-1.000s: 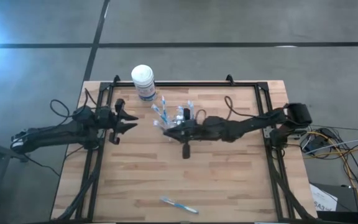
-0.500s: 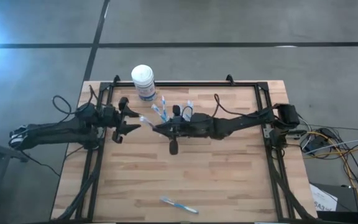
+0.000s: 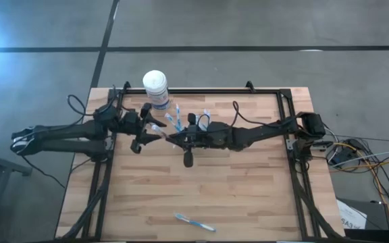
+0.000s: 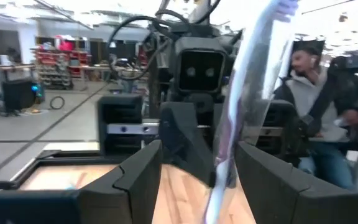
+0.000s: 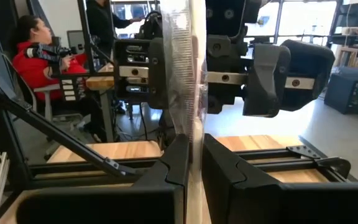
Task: Pick & Place toothbrushing station
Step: Put the violet toothbrush in the transparent organizer
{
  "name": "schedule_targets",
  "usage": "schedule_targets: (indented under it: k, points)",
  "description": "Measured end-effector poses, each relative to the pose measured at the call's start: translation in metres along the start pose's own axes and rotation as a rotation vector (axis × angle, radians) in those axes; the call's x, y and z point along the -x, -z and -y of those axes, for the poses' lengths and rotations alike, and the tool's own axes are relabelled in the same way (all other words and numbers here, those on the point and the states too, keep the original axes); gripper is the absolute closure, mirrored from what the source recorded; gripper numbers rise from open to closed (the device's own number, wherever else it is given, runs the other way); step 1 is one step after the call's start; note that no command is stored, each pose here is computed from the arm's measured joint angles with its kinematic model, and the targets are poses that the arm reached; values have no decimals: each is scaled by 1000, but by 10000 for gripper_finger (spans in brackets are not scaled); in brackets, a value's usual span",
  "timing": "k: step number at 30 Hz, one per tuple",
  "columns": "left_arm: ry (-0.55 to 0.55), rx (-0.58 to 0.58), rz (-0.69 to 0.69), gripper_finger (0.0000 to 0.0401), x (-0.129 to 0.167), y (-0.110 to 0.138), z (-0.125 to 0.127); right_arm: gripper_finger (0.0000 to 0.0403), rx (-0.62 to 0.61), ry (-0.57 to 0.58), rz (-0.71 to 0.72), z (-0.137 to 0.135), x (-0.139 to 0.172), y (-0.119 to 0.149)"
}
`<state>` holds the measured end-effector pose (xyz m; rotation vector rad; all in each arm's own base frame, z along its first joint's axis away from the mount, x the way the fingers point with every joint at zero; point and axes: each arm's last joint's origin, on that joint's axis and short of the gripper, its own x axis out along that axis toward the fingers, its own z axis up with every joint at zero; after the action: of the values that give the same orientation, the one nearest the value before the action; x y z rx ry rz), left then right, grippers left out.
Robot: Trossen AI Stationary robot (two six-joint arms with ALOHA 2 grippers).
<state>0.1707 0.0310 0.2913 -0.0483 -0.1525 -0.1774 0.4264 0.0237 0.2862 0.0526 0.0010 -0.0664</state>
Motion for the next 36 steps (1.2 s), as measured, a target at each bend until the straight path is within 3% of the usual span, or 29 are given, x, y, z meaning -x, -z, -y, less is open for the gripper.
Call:
schedule_targets:
  k: [18, 22, 28, 36]
  points:
    - [59, -18, 0, 202, -20, -11, 3, 384, -17, 10, -1, 3, -1, 1]
    - [37, -11, 3, 247, -18, -11, 3, 384, -15, 9, -1, 3, 0, 1]
    - [40, -17, 2, 375, -18, -11, 4, 384, -14, 10, -1, 3, 0, 1]
    - [80, -76, 5, 378, -16, -12, 8, 348, 4, 2, 5, 2, 1, -2]
